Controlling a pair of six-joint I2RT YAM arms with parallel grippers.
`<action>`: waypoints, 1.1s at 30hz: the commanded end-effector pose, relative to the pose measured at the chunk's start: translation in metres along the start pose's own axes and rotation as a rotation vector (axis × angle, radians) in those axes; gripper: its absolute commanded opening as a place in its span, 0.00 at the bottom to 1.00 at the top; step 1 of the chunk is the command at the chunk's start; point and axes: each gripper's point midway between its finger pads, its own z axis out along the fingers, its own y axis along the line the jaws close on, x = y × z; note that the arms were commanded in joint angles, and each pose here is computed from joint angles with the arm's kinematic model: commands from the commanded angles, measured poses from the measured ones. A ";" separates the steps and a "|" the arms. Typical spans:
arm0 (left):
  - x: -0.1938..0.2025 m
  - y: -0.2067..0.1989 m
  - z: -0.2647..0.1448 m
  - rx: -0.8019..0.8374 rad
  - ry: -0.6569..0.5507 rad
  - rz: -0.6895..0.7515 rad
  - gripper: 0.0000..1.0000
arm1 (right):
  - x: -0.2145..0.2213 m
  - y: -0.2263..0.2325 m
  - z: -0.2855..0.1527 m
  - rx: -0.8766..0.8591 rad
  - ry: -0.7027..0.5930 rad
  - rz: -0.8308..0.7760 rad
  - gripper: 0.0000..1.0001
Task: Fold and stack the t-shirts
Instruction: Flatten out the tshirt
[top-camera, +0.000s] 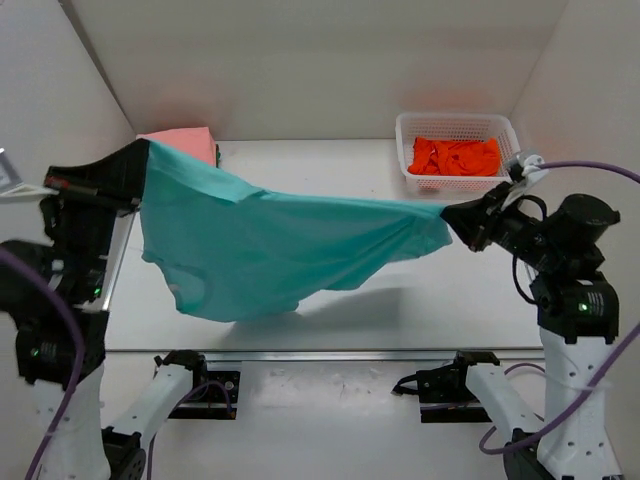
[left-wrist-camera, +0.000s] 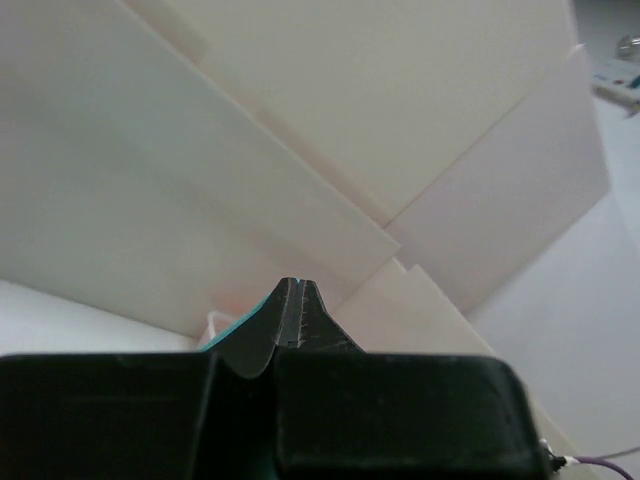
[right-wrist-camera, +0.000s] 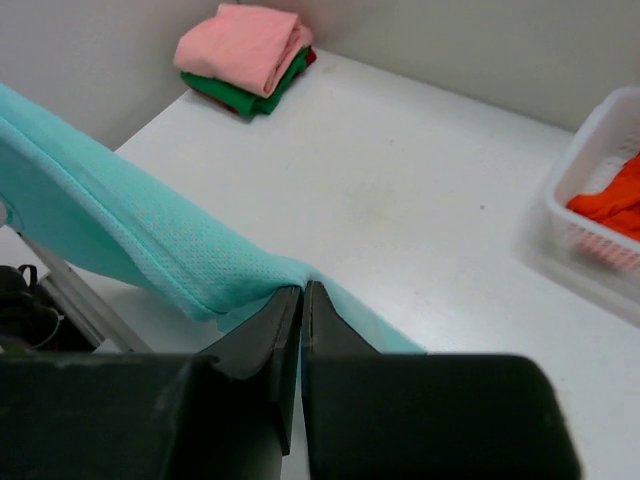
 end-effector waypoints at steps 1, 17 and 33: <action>0.055 0.064 0.058 -0.136 0.110 -0.013 0.00 | 0.016 -0.012 0.034 -0.054 0.041 0.086 0.00; 0.231 0.311 0.245 -0.396 0.546 0.023 0.55 | 0.100 -0.193 0.175 0.619 0.276 0.159 0.51; 0.271 0.389 -0.100 -0.999 0.813 0.123 0.63 | 0.311 -0.001 0.093 0.076 0.727 0.392 0.43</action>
